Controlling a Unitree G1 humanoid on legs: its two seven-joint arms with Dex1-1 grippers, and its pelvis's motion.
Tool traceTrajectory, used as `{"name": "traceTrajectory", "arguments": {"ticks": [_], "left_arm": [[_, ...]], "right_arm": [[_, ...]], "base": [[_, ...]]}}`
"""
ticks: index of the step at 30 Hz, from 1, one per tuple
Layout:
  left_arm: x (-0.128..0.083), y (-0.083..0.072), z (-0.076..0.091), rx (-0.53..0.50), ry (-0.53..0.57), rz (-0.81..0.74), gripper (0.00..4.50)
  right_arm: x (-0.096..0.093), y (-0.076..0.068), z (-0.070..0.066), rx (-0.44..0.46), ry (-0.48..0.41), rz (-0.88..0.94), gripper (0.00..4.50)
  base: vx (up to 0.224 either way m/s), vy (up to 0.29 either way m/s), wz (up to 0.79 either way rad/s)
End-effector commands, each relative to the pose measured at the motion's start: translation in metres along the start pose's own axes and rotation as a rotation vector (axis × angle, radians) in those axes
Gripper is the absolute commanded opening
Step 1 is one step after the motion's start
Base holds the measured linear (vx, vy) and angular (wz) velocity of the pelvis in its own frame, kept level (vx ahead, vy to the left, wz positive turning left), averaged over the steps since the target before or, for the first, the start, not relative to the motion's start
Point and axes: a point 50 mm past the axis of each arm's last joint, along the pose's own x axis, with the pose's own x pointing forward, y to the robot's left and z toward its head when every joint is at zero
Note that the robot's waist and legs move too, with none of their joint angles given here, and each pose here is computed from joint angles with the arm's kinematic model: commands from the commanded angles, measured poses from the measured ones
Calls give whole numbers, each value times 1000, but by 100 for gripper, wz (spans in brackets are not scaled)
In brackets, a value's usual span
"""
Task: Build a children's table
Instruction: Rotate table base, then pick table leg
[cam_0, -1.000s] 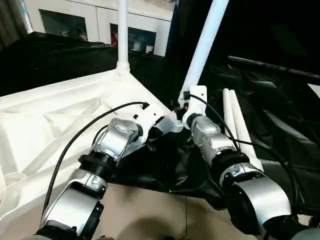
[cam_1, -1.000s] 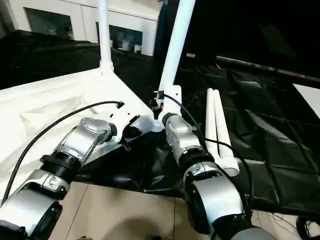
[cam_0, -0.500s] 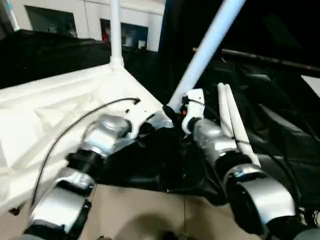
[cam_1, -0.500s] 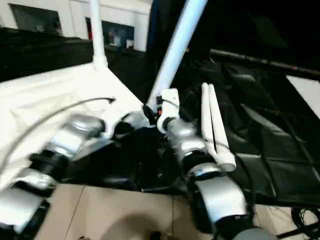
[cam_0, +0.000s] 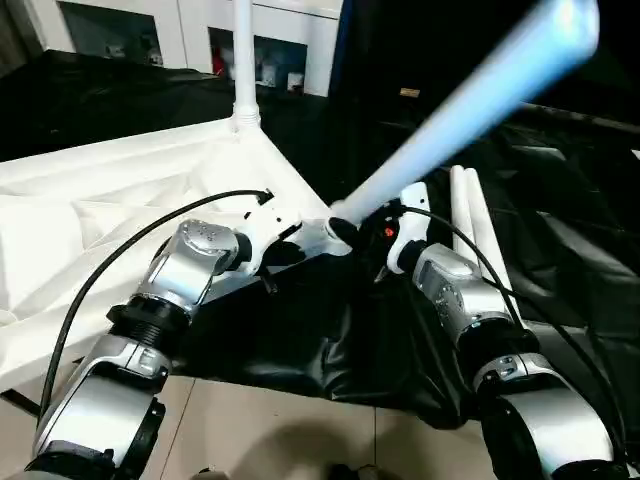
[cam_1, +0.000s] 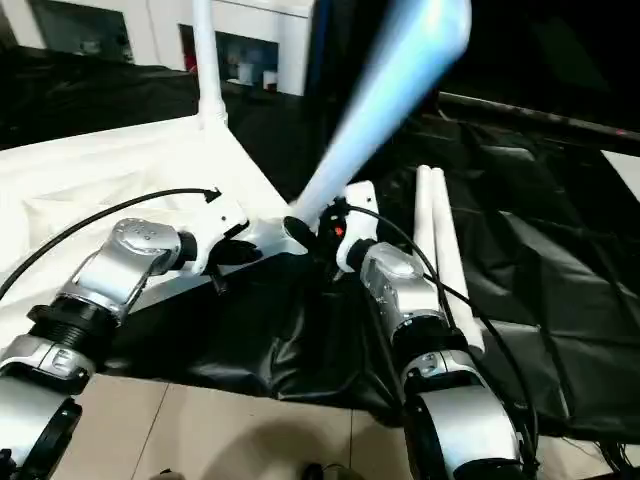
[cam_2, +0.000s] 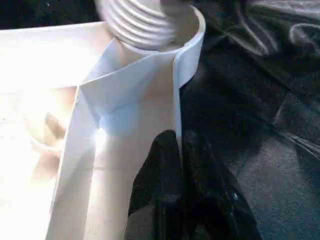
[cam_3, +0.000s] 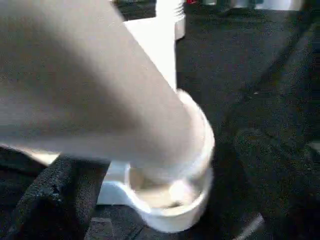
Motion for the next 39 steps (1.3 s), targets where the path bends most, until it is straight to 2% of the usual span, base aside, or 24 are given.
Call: {"name": "traceTrajectory", "arguments": {"ticks": [1, 4, 6, 9, 10, 13, 15, 16, 18, 23, 27, 28, 30, 34, 35, 39], "left_arm": [[5, -11, -2, 26, 16, -66, 0], [4, -11, -3, 37, 19, -74, 0], [4, -11, -3, 41, 21, -74, 0], [3, -12, -5, 47, 40, -82, 0], [2, -14, -7, 30, 55, -94, 0], [3, -16, -10, 14, 71, -97, 0], [3, -16, -13, 12, 83, -91, 0], [3, -16, -15, 10, 95, -86, 0], [2, -16, -19, -10, 123, -77, 0], [1, -15, -19, -10, 131, -72, 0], [2, -15, -19, -16, 132, -65, 0], [3, -16, -19, -16, 132, -65, 0], [3, -16, -19, -18, 134, -65, 0], [2, -17, -22, -21, 143, -67, 0], [2, -18, -23, -22, 145, -68, 0], [0, -17, -25, -21, 154, -67, 0]], "right_arm": [[-1, -2, 8, 8, -39, -8, 396], [1, 2, 13, 19, -66, 8, 383], [0, 2, 13, 23, -71, 10, 357], [-1, -1, 13, 50, -69, -20, 347], [0, -3, 9, 76, -45, -51, 321], [-1, -7, 1, 95, 9, -109, 307], [-2, -9, -2, 104, 35, -145, 277], [-3, -13, -5, 131, 45, -188, 277], [-10, -29, -10, 224, 71, -349, 262], [-15, -37, -10, 246, 74, -409, 216], [-16, -39, -6, 233, 65, -407, 183], [-16, -39, -6, 231, 62, -401, 163], [-15, -38, -5, 236, 61, -397, 155], [-11, -29, 5, 218, 39, -323, 120], [-10, -28, 9, 222, 25, -300, 164], [-12, -24, 26, 221, 1, -218, 167]], "base": [[0, 0, 0], [0, 0, 0], [0, 0, 0], [0, 0, 0], [0, 0, 0], [0, 0, 0], [0, 0, 0], [0, 0, 0], [0, 0, 0], [0, 0, 0], [0, 0, 0], [0, 0, 0], [0, 0, 0], [0, 0, 0], [0, 0, 0], [0, 0, 0]]}}
